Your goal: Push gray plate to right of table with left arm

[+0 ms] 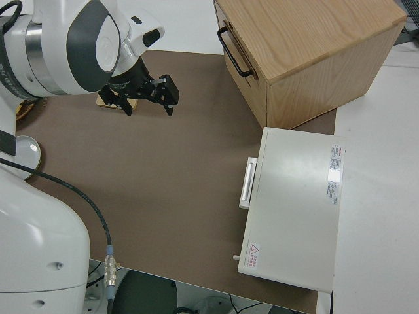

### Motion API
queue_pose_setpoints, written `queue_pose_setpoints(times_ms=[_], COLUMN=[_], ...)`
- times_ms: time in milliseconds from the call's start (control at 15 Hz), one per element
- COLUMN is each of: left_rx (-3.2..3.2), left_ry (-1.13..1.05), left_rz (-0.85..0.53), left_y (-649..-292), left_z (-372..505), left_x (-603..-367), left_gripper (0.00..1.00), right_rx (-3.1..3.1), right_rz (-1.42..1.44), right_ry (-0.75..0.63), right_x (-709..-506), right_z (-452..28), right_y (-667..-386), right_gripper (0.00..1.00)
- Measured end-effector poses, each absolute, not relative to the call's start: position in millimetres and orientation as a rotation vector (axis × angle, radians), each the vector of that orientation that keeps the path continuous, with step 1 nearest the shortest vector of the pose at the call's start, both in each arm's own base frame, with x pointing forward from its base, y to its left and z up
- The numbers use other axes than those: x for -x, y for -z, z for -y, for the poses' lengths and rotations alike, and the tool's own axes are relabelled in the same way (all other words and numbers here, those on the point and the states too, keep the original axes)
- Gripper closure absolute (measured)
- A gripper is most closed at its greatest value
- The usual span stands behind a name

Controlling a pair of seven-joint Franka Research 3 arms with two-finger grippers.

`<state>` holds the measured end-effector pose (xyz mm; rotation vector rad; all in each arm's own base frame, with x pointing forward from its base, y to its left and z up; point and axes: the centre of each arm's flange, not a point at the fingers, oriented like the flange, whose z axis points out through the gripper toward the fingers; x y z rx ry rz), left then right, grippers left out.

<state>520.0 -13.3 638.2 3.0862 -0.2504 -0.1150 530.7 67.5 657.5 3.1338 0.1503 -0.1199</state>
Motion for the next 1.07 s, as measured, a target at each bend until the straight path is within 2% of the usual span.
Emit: queue_pose_setpoints(times_ms=[1067], left_rx=[-3.083], left_ry=[0.148], left_rz=[0.256], left_y=[-632.5], left_z=[15.2], left_x=[-514.9], left_gripper=[0.00], right_rx=[-3.134], right_rz=[-0.150], right_ry=[0.120], right_x=[-530.7], right_z=[-67.5], right_y=[-657.5], right_gripper=[0.01])
